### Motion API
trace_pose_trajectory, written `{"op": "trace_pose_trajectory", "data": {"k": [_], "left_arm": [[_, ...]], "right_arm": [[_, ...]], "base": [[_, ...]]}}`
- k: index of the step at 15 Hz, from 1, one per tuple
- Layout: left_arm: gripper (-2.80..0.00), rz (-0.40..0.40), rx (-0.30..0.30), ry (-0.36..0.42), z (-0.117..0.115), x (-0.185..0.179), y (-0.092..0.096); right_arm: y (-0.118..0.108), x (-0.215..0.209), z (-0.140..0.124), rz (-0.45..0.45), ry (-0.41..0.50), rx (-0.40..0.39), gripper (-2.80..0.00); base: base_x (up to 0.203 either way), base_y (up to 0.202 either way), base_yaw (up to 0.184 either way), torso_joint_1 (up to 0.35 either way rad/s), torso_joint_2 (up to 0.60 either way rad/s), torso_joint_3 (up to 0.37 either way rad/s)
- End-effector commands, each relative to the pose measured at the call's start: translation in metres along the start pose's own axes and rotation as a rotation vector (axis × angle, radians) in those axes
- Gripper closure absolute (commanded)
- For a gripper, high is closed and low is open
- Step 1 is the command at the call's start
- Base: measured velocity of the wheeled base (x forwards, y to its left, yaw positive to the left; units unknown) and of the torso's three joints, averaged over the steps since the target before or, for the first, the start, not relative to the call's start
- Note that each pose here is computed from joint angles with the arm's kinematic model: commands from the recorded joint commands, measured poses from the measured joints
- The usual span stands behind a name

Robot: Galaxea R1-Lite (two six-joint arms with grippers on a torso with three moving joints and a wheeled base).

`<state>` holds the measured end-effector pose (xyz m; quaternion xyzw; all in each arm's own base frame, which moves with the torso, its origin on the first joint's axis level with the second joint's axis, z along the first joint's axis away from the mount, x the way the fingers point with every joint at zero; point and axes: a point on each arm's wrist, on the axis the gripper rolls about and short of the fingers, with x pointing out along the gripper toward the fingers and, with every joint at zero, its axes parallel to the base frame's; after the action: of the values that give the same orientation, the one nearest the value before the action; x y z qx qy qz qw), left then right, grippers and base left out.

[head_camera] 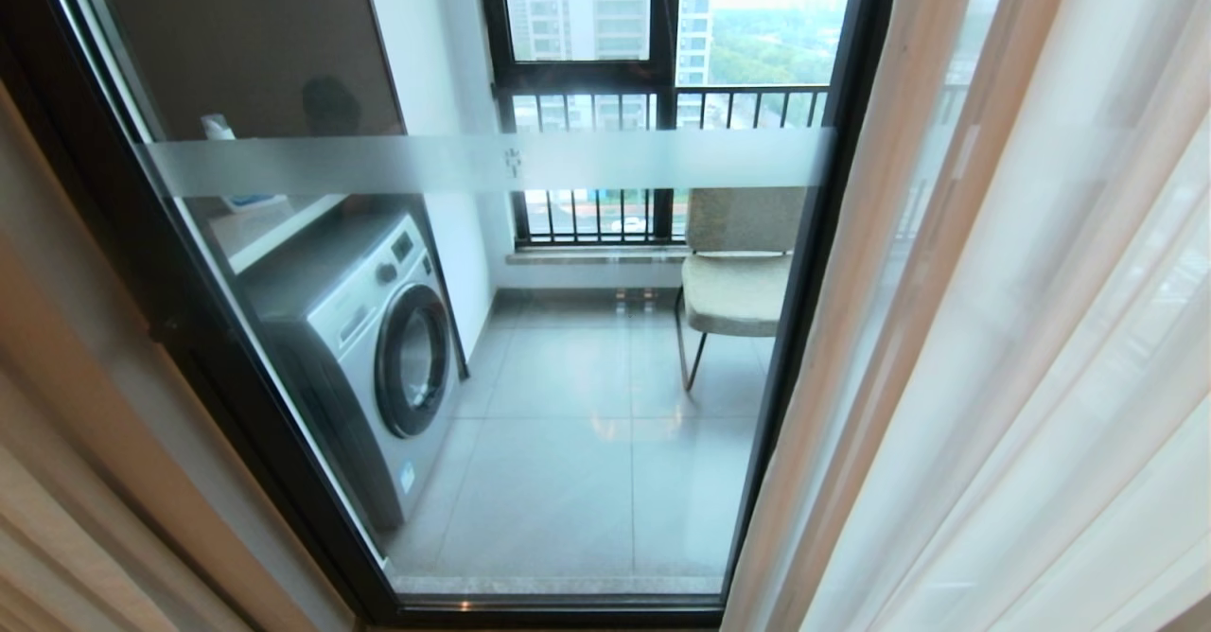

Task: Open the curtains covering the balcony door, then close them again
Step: Pull the inner curtains open on both sides

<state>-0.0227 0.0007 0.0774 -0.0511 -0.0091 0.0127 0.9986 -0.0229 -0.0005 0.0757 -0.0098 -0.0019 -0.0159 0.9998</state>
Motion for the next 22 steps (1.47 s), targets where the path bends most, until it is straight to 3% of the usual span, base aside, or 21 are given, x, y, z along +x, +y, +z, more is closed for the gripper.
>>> {"op": "trace_pose_trajectory", "data": {"k": [1,9,13,15,18,22], "left_arm": [[0.00,0.000,-0.001,-0.002,0.000,0.000,0.000],[0.00,0.001,-0.001,-0.002,0.000,0.000,0.000],[0.00,0.000,-0.001,-0.002,0.000,0.000,0.000],[0.00,0.001,-0.001,-0.002,0.000,0.000,0.000],[0.00,0.001,-0.001,-0.002,0.000,0.000,0.000],[0.00,0.000,-0.001,-0.002,0.000,0.000,0.000]], "right_arm": [[0.000,0.000,0.000,0.000,0.001,0.003,0.00],[0.000,0.000,0.000,0.001,0.001,0.001,0.00],[0.000,0.004,0.002,0.012,0.040,-0.041,0.00],[0.001,0.007,0.013,0.044,0.060,-0.050,0.00],[0.003,0.013,0.038,0.164,0.062,-0.049,0.00],[0.006,0.048,0.070,0.269,0.046,-0.045,0.00]], "base": [[0.000,0.000,0.000,0.000,0.00,0.000],[0.000,0.000,0.000,0.000,0.00,0.000],[0.000,0.000,0.000,0.000,0.00,0.000],[0.000,0.000,0.000,0.000,0.00,0.000],[0.000,0.000,0.000,0.000,0.00,0.000],[0.000,0.000,0.000,0.000,0.00,0.000]]}}
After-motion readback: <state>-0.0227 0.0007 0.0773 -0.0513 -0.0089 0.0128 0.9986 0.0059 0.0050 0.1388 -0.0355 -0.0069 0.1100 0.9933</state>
